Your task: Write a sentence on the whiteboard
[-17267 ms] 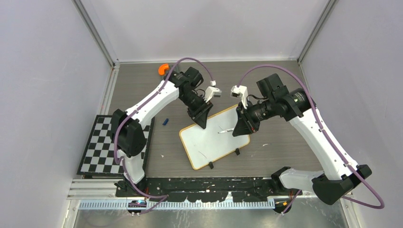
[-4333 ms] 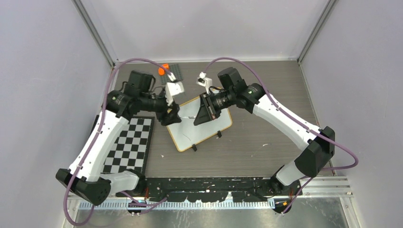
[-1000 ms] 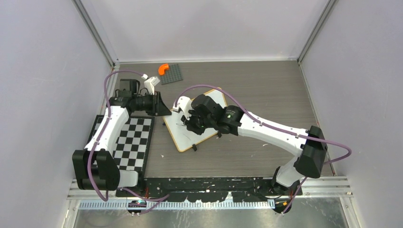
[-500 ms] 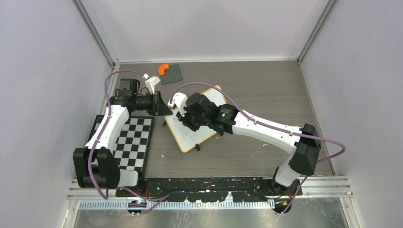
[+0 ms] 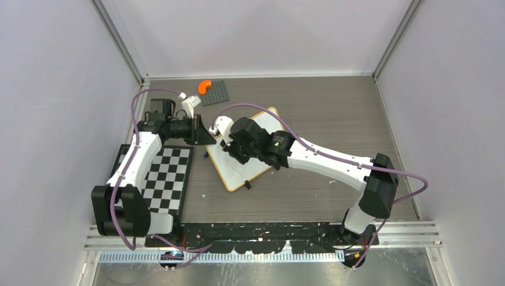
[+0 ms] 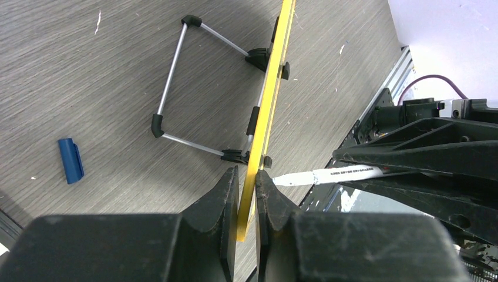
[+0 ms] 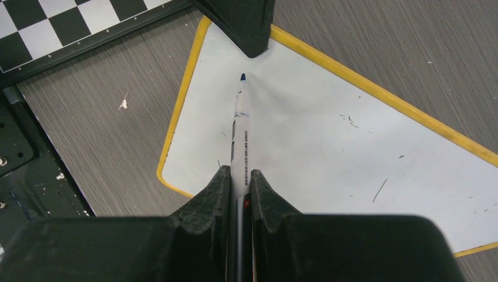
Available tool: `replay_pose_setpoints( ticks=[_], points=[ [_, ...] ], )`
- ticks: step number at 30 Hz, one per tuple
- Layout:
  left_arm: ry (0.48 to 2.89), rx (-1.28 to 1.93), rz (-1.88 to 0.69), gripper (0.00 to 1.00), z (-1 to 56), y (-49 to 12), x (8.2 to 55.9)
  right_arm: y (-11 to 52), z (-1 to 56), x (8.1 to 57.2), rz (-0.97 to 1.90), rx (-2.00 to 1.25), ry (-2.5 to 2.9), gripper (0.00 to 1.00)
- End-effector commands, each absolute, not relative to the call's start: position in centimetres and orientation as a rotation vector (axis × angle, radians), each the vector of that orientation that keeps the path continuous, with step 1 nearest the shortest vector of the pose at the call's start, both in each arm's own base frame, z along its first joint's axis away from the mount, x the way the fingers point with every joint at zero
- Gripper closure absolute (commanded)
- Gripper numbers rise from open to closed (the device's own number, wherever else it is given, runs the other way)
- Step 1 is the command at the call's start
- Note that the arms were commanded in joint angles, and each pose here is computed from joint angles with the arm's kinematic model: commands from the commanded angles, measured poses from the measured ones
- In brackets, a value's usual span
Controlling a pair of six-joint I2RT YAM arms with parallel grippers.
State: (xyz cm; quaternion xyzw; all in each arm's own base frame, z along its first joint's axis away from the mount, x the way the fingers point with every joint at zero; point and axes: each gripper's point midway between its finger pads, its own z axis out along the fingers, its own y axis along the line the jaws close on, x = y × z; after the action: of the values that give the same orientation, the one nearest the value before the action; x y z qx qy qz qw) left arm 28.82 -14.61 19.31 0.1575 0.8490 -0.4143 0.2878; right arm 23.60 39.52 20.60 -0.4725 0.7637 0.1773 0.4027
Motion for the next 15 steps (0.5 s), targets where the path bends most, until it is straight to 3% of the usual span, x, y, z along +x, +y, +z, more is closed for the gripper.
replay_pose_setpoints(
  ticks=[1,15],
  points=[
    [2.221,0.429,-1.035,1.00,20.19,-13.88,30.03,40.69,23.60,24.67,0.467,-1.106,1.866,1.00],
    [2.214,0.434,-1.034,1.00,20.30,-13.89,29.86,41.27,23.19,25.29,0.442,-1.100,1.880,1.00]
  ],
)
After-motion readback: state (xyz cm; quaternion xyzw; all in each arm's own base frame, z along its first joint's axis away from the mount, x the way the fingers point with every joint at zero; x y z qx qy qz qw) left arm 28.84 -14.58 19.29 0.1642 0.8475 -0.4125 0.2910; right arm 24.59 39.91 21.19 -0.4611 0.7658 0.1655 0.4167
